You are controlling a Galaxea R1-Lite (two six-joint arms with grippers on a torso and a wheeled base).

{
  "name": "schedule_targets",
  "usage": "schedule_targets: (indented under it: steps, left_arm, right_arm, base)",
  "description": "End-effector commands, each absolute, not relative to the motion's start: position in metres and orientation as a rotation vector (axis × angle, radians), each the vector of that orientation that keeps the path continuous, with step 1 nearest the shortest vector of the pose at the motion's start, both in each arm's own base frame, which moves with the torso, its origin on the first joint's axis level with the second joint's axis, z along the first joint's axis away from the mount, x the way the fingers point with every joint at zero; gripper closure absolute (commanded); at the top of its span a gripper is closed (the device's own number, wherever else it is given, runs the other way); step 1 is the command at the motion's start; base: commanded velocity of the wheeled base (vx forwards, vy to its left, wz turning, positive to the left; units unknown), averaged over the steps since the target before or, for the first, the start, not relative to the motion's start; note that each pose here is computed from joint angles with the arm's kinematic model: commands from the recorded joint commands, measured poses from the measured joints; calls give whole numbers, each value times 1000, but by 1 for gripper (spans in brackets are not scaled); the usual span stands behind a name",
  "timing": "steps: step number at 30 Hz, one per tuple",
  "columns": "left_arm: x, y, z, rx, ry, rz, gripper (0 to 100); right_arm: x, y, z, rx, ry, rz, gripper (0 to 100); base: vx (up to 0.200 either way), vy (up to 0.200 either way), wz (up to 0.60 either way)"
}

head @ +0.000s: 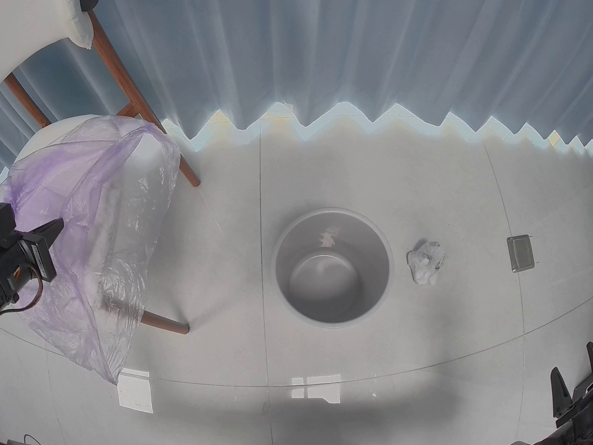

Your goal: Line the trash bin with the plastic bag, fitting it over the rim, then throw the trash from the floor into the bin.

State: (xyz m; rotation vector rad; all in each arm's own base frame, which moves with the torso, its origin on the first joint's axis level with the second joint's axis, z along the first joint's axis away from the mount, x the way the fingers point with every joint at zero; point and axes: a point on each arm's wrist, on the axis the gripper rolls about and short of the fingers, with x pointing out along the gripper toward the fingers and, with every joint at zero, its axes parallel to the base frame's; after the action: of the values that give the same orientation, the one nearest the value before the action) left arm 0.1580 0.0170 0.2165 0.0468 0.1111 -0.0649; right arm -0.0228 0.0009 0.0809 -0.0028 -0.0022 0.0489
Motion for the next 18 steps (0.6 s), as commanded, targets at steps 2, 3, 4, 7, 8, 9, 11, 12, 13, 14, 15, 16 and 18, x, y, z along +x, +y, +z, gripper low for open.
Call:
schedule_targets:
  steps: [2, 3, 4, 7, 8, 9, 11, 12, 13, 14, 15, 16, 18]
  left_arm:
    - [157, 29, 231, -22, 58, -38, 100]
    - [156, 27, 232, -51, 53, -65, 100]
    - [156, 25, 233, -61, 53, -82, 100]
    - [154, 17, 233, -97, 50, -145, 100]
    - [152, 15, 235, -108, 41, -161, 100]
    - [151, 11, 235, -121, 39, -187, 100]
    - [149, 3, 237, -155, 38, -265, 100]
    - [149, 0, 238, -170, 39, -294, 100]
    - [149, -2, 239, -180, 37, -310, 100]
    - [148, -6, 243, -200, 30, -344, 100]
    - [148, -9, 246, -217, 23, -370, 100]
    - [147, -13, 249, -238, 16, -398, 100]
    - [147, -19, 253, -294, 9, -455, 100]
  right_arm:
    - [-23, 1, 76, -3, -2, 49, 0]
    - [-23, 1, 76, -3, -2, 49, 0]
    - [-23, 1, 76, -3, -2, 51, 0]
    - [-23, 1, 76, -3, -2, 51, 0]
    - [-23, 1, 76, -3, -2, 49, 0]
    - [-23, 1, 76, -3, -2, 49, 0]
    - [-23, 1, 76, -3, -2, 49, 0]
    - [-23, 1, 76, -3, -2, 49, 0]
    - [-23, 1, 76, -3, -2, 49, 0]
    - [-23, 1, 76, -3, -2, 49, 0]
    - [-23, 1, 76, -3, -2, 49, 0]
    - [-23, 1, 76, -3, -2, 49, 0]
    - [-23, 1, 76, -3, -2, 51, 0]
  base:
    - [0, 0, 0]
    - [0, 0, 0]
    - [0, 0, 0]
    - [0, 0, 0]
    - [0, 0, 0]
    - [0, 0, 0]
    - [0, 0, 0]
    - [0, 0, 0]
    - [0, 0, 0]
    - [0, 0, 0]
    - [0, 0, 0]
    - [0, 0, 0]
    - [0, 0, 0]
